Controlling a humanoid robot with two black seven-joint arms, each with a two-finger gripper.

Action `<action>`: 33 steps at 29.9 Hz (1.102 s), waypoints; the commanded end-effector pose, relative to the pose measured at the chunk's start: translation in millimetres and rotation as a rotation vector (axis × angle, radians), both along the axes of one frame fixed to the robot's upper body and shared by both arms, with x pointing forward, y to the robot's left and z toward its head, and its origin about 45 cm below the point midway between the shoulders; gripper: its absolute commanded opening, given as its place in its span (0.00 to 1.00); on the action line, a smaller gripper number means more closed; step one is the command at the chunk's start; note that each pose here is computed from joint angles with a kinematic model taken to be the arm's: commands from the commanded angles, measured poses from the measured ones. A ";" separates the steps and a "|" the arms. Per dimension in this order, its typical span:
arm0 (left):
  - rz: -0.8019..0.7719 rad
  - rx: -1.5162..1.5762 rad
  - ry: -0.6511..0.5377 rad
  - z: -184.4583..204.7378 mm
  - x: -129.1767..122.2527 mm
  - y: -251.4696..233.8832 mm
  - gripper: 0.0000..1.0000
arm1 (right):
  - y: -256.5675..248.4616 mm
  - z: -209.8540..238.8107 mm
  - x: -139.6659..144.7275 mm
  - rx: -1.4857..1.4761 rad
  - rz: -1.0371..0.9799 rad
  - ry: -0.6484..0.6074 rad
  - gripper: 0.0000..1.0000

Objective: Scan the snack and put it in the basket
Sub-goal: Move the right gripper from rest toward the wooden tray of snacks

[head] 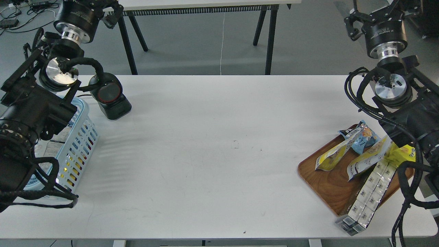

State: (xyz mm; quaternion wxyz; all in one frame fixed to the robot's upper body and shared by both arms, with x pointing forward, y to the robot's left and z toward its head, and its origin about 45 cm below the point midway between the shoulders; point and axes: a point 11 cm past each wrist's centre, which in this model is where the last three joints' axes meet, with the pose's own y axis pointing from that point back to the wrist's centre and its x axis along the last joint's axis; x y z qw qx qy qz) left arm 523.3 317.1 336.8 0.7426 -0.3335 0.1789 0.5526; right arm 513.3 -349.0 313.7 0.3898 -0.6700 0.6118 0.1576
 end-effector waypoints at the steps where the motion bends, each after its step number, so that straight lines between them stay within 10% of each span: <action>1: 0.004 0.004 -0.003 1.1 0.0 1.5 1.00 | -0.4 0.1 -0.2 0.011 -0.003 -0.004 0.99; 10: 0.020 0.016 -0.004 5.0 -0.9 13.1 1.00 | 5.1 38.0 0.1 -0.111 0.074 -0.075 0.99; 23: 0.027 0.015 -0.016 8.5 -1.1 15.5 1.00 | 108.5 144.5 -22.6 -1.154 0.450 -0.291 0.99; 33: 0.034 0.029 -0.007 6.8 -2.7 22.5 1.00 | 177.3 127.7 -76.4 -1.896 0.693 -0.516 0.98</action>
